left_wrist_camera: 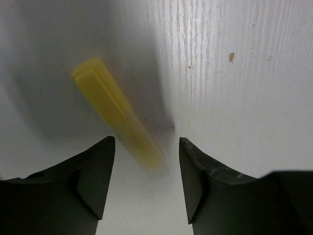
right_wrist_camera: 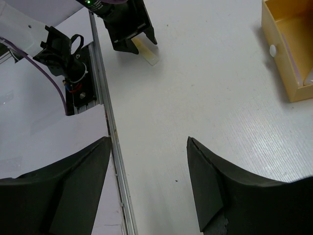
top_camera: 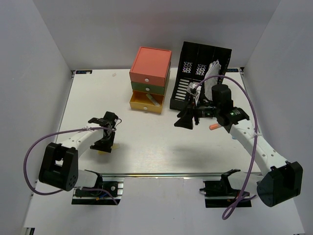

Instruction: Organize the desk

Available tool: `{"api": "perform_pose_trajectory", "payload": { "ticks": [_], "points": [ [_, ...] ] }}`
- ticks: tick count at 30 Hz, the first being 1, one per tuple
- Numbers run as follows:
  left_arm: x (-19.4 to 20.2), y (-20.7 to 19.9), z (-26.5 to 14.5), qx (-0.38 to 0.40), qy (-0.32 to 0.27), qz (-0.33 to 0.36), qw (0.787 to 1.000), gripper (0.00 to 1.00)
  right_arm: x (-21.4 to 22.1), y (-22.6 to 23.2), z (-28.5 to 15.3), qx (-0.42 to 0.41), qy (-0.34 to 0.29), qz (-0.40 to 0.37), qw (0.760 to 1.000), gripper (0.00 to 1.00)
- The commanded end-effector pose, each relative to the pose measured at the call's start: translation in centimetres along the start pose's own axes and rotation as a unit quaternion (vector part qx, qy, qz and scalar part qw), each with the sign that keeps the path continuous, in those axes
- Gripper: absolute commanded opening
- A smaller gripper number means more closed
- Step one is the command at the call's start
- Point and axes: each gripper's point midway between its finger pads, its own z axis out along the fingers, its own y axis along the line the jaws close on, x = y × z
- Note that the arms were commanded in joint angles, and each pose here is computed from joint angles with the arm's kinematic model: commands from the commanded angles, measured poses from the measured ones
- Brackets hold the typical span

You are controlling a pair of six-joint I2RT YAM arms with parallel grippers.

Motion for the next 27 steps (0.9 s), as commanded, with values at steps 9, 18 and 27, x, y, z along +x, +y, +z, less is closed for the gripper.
{"api": "perform_pose_trajectory", "payload": {
  "ticks": [9,18,27],
  "points": [
    [-1.4,-0.2,1.7,-0.009,-0.001,-0.027,1.000,0.47,-0.7,-0.9,-1.1,0.012,-0.022,-0.007,1.000,0.68],
    [-0.7,1.0,3.4,-0.024,0.021,-0.012,0.999,0.51,-0.6,-1.6,-1.6,0.014,-0.027,0.006,1.000,0.67],
    [0.2,-5.0,-0.5,0.096,0.067,0.059,0.991,0.00,-0.7,-2.0,-2.1,0.024,-0.031,-0.003,0.999,0.66]
  ]
}}
